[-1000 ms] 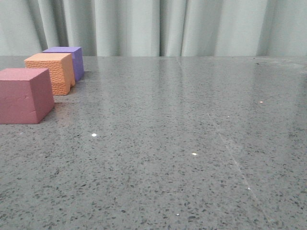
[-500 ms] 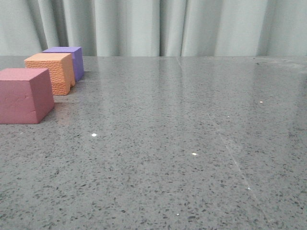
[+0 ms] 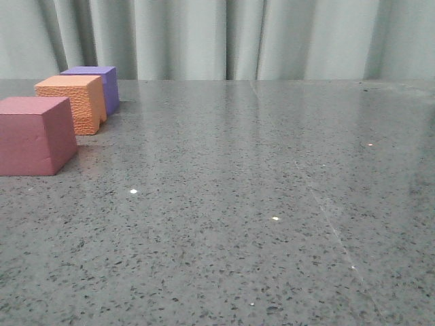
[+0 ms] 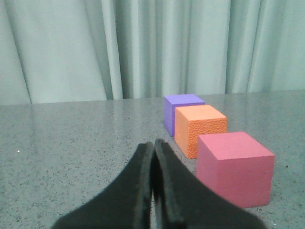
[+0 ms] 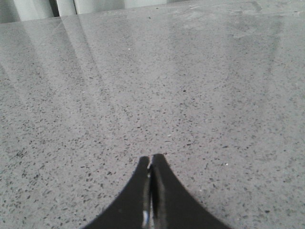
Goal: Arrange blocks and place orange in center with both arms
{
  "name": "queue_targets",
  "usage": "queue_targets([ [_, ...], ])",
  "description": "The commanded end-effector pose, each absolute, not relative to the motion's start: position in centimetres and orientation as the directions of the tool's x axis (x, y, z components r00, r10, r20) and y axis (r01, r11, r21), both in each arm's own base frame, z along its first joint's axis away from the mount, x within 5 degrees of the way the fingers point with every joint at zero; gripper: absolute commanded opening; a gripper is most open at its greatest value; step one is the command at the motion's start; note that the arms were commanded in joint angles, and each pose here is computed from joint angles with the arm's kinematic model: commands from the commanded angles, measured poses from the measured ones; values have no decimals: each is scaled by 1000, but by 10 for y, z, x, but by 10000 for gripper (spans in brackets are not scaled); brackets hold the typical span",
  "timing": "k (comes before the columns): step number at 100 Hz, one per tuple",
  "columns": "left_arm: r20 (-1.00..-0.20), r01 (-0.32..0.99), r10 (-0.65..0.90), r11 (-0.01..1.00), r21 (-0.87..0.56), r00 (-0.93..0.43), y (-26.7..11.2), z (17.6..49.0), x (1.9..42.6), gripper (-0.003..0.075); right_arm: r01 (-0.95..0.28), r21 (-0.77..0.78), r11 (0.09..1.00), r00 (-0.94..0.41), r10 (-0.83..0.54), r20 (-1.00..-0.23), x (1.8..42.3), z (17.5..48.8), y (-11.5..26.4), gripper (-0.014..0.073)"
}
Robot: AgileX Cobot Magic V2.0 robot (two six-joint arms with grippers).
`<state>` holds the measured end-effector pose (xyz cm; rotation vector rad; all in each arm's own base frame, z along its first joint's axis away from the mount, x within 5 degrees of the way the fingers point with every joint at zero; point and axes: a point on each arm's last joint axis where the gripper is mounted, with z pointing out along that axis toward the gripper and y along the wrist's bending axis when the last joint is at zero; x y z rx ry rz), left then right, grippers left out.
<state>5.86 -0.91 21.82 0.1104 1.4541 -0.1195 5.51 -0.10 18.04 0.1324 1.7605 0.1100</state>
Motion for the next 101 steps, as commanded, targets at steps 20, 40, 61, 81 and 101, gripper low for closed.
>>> queue_targets([
  [20, -975, 163, -72, 986, -37, 212, -9, 212, 53, -19, 7, 141, 990, -74, 141, -987, 54, 194, -1, -66],
  [40, -977, 162, -71, 986, -38, 203, -9, 211, 53, -19, 7, 141, 990, -74, 141, -987, 54, 194, -1, -66],
  [61, -977, 162, -72, 986, -39, 203, -9, 211, 53, -19, 7, 141, 990, -74, 141, -987, 54, 194, -1, -66],
  [81, -977, 162, -72, 986, -39, 203, -9, 211, 53, -19, 7, 141, 990, -74, 141, -987, 54, 194, -1, -66],
  [101, -977, 162, -72, 986, -39, 203, -9, 211, 53, -19, 7, 141, 990, -74, 141, -987, 54, 194, -1, -66],
])
